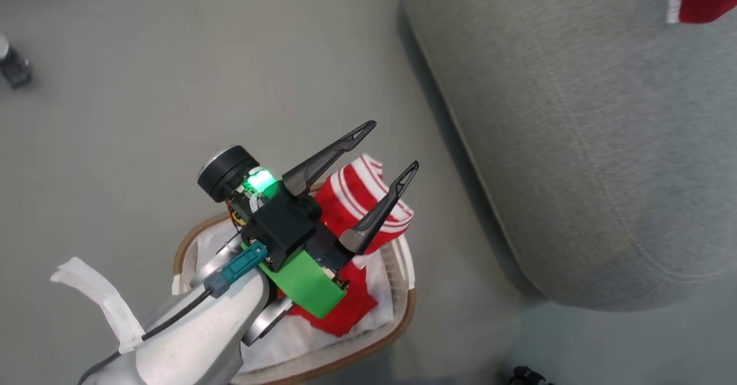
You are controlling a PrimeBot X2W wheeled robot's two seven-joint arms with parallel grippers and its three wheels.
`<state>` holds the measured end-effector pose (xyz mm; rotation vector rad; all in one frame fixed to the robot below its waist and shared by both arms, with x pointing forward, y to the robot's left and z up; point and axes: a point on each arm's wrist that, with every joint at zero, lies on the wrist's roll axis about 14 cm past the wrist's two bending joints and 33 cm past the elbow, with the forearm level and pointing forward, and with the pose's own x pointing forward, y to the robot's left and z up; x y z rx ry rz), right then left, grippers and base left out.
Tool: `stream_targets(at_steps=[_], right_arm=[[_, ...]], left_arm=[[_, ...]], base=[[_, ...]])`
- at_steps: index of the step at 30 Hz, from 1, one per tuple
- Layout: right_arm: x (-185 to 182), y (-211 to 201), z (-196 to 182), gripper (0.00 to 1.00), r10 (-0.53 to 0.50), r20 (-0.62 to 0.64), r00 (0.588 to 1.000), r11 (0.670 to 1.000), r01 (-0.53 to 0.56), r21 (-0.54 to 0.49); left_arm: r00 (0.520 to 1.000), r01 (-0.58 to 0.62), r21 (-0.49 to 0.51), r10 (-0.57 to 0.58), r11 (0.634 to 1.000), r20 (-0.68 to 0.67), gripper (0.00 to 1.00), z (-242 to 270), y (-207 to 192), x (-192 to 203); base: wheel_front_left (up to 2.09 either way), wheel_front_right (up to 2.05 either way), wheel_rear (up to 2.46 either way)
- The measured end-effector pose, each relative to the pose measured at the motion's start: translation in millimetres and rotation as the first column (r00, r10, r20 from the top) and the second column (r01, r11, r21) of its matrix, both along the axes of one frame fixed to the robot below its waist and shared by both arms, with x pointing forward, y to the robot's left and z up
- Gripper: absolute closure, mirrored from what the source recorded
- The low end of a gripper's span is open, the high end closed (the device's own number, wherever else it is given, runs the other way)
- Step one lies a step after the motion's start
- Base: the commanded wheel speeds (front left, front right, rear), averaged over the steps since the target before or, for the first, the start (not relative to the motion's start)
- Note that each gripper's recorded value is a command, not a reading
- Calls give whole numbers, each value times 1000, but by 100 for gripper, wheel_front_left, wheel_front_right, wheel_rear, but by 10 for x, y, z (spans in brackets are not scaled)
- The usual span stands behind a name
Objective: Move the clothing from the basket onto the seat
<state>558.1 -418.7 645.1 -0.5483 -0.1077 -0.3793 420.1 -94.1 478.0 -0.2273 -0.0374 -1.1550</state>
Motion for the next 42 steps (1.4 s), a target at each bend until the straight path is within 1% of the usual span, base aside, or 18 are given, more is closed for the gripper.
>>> stream_targets(at_steps=[3,7,8,9,10,12,16,22,25,28,30,34,37,40,42], right_arm=[[200,-11,-303,100,-25,-29,999,999,26,45],[361,-9,-877,100,-63,-108,992,991,75,108],[354,-22,-1079,90,-79,-141,987,987,97,126],[332,-26,-1282,58,-92,-169,981,981,118,151],[316,-7,-1429,0,-97,-180,979,976,128,173],[276,75,-1773,0,-93,-218,971,970,138,199],[101,183,-2199,0,-90,-275,957,960,157,231],[-154,288,-2342,0,-74,-305,949,952,158,261],[-240,368,-2228,0,-51,-280,959,957,127,261],[-406,479,-2153,0,-20,-259,966,953,97,286],[-493,563,-2102,0,7,-249,969,953,69,296],[-600,753,-1884,0,71,-192,979,950,-8,313],[-681,901,-1751,0,121,-156,980,943,-64,327],[-742,1048,-1608,0,170,-110,979,928,-121,353],[-763,1182,-1541,0,204,-80,976,912,-160,378]], left_arm=[[999,-27,9,27,1000,-28,0,-149,122,79],[994,-64,36,67,997,-81,0,-405,277,161],[993,-72,44,76,996,-95,0,-474,312,174],[991,-78,52,83,996,-108,0,-539,342,183],[989,-82,58,88,995,-119,0,-589,363,187],[985,-84,74,94,994,-144,0,-705,402,187],[980,-105,102,120,989,-157,0,-804,489,224],[976,-140,115,156,983,-149,0,-743,546,261],[973,-161,118,177,980,-148,0,-689,564,256],[969,-188,115,203,976,-143,0,-593,577,239],[964,-211,110,225,971,-144,0,-532,599,229],[954,-257,111,271,960,-129,0,-403,672,203],[943,-300,116,313,947,-114,0,-318,762,185],[921,-362,121,375,924,-105,0,-245,898,180],[906,-398,132,412,908,-99,0,-227,1000,167]], base=[[0,0,0],[0,0,0],[0,0,0],[0,0,0],[0,0,0],[0,0,0],[0,0,0],[0,0,0],[0,0,0],[0,0,0],[0,0,0],[0,0,0],[0,0,0],[0,0,0],[0,0,0]])
